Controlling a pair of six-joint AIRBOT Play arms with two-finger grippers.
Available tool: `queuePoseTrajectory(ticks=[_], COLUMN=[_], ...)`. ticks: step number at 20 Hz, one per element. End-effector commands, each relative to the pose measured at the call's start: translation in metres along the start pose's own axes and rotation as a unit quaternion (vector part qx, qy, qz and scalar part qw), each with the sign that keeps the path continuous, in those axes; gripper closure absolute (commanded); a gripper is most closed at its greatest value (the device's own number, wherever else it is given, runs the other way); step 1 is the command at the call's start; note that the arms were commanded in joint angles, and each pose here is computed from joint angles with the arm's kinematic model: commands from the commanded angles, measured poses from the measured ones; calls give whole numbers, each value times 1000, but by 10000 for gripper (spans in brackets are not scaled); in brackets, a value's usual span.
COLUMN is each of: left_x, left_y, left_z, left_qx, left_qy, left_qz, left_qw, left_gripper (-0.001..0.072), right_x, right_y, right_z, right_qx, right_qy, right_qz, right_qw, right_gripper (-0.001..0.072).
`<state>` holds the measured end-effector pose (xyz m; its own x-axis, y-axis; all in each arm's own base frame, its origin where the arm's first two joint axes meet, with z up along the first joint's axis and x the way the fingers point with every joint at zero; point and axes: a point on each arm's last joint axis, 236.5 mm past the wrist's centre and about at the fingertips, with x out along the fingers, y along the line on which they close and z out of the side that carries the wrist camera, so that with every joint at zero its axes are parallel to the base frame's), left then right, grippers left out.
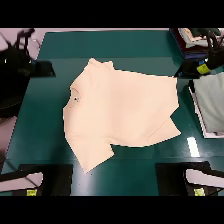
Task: Fold the shirts.
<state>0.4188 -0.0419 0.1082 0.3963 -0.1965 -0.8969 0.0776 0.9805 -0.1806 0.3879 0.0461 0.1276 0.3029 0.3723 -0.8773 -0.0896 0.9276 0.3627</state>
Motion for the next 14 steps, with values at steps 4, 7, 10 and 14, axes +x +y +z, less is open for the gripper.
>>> queuePoseTrajectory(ticks=[4, 7, 10, 14], left_x=[69, 97, 109, 104], left_y=[-4, -18, -37, -68], left_z=[-188, -240, -258, -249], left_qx=[-70, -121, -162, -171], left_qy=[153, 192, 197, 184], left_qz=[-44, -77, -116, -189], left_qw=[985, 971, 960, 949], left_gripper=[143, 143, 142, 144], right_x=[-5, -3, -5, -5], right_y=[8, 9, 16, 20], right_z=[-39, -50, -49, -46], right_qx=[3, 5, 6, 4], right_qy=[-37, -32, -35, -41], right_qz=[8, 10, 23, 33], right_qw=[999, 999, 999, 999], right_gripper=[426, 425, 426, 425])
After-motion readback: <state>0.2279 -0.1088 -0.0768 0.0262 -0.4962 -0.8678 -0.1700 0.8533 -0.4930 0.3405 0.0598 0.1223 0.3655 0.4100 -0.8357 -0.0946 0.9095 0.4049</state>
